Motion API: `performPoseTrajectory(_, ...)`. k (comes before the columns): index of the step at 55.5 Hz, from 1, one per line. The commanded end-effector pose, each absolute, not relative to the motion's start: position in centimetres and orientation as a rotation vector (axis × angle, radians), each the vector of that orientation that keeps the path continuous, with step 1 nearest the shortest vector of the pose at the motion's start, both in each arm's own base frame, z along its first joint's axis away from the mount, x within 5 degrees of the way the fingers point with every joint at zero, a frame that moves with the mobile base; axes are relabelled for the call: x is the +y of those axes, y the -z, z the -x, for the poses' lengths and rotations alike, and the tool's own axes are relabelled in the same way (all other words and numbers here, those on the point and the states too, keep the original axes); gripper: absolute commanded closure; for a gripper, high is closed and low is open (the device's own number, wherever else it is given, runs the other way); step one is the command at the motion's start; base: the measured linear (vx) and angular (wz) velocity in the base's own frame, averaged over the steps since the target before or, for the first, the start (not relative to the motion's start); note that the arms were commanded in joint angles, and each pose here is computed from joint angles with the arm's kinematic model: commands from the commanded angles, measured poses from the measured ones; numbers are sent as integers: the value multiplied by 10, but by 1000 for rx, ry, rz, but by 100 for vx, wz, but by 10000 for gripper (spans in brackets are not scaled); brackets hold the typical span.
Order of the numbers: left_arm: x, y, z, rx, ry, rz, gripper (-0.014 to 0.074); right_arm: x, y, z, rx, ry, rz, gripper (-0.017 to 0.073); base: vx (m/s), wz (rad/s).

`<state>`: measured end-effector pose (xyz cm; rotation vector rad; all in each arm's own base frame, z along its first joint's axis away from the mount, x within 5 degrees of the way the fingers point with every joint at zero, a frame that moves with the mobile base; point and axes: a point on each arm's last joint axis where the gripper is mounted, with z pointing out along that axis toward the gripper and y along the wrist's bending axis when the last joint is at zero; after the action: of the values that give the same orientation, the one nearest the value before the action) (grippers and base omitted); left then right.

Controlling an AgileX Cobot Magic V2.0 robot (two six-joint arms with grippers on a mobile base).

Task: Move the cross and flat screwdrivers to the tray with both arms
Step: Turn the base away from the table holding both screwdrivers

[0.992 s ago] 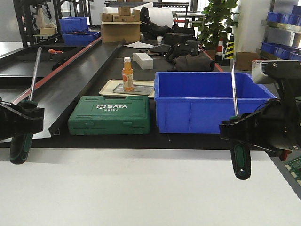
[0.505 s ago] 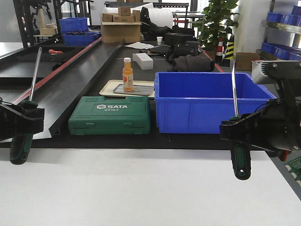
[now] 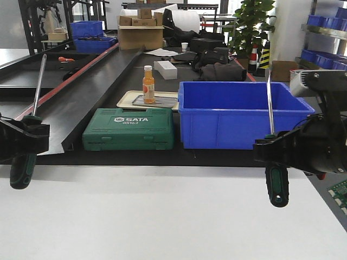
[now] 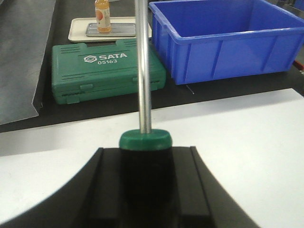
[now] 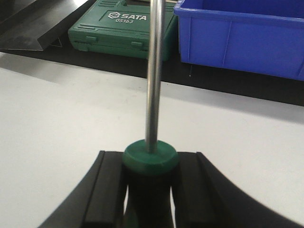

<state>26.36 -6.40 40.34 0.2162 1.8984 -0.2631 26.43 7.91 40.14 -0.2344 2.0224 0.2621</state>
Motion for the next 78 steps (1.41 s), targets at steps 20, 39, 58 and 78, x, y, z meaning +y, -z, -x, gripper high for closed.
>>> performPoseTrajectory(20,-63,-429,-259,1757,276,-180,594,77,-427,-258,1873,-263,225,567,-20,-21)
performPoseTrajectory(39,-63,-429,-259,1757,276,-180,594,77,-427,-258,1873,-263,225,567,-22,-43)
performPoseTrajectory(58,-63,-429,-259,1757,276,-180,594,77,-426,-258,1882,-263,226,567,-17,-70)
performPoseTrajectory(78,-63,-428,-259,1757,276,-180,594,77,-426,-258,1882,-263,226,567,-12,-73)
